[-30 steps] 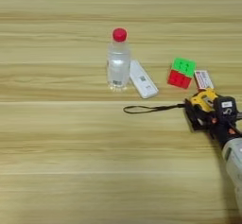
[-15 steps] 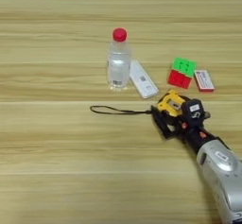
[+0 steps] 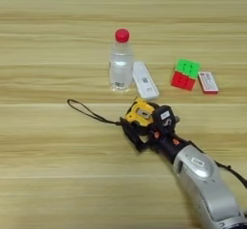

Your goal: Move the objects on the table

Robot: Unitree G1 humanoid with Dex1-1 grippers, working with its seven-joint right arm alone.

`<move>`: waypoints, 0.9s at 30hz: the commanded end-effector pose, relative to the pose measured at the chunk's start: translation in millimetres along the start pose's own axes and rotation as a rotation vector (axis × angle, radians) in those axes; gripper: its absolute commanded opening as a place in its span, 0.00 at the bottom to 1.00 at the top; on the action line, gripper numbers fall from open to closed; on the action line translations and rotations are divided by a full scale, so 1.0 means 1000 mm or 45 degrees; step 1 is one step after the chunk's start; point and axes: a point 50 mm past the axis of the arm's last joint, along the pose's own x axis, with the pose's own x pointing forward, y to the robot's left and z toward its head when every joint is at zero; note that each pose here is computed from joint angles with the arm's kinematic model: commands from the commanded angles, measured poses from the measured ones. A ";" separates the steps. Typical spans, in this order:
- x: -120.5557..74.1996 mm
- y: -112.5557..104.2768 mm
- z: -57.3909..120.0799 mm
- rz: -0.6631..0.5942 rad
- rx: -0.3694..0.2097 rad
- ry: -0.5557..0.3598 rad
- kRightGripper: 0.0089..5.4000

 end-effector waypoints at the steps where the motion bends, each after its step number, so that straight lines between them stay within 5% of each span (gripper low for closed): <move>1: 0.017 0.008 0.028 0.058 -0.049 -0.161 0.88; 13: 0.047 0.006 0.021 0.091 -0.080 -0.120 0.88; 19: 0.048 0.006 0.017 0.086 -0.084 -0.121 0.99; 27: 0.044 0.005 0.024 0.067 -0.128 -0.170 1.00</move>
